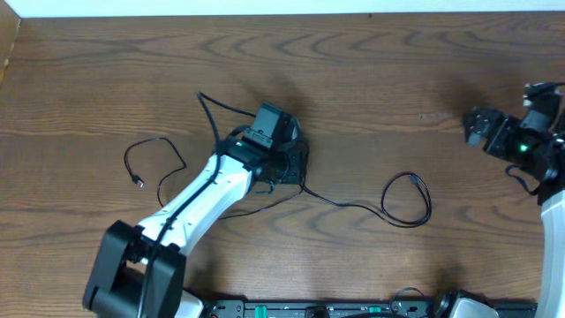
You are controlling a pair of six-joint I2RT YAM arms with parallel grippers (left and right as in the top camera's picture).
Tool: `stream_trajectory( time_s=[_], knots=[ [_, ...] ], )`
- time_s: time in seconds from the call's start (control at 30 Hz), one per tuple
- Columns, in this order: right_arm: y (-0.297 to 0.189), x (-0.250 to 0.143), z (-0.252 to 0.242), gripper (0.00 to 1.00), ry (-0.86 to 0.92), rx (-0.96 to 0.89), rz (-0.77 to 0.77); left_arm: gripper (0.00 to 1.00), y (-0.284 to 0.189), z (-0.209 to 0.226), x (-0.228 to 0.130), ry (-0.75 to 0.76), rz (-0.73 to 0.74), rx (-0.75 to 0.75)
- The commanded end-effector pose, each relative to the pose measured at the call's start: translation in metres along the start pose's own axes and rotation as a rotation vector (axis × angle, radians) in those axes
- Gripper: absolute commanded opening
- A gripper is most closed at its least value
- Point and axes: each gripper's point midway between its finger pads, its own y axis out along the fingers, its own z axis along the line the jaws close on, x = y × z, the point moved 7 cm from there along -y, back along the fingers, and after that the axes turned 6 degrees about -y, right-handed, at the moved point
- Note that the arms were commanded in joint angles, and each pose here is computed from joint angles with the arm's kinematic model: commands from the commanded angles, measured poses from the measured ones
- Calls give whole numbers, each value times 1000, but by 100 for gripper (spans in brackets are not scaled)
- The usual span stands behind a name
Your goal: Untangle cables
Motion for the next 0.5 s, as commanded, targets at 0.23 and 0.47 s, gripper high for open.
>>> stream_trajectory(
  time_s=[0.23,0.47],
  knots=[
    [15,-10,43,96,-112,141,84,37,45,4,2,56,-7,114],
    [19,-15,56,94,-153,151,105,7,49,-23,3,97,-21,-24]
  ],
)
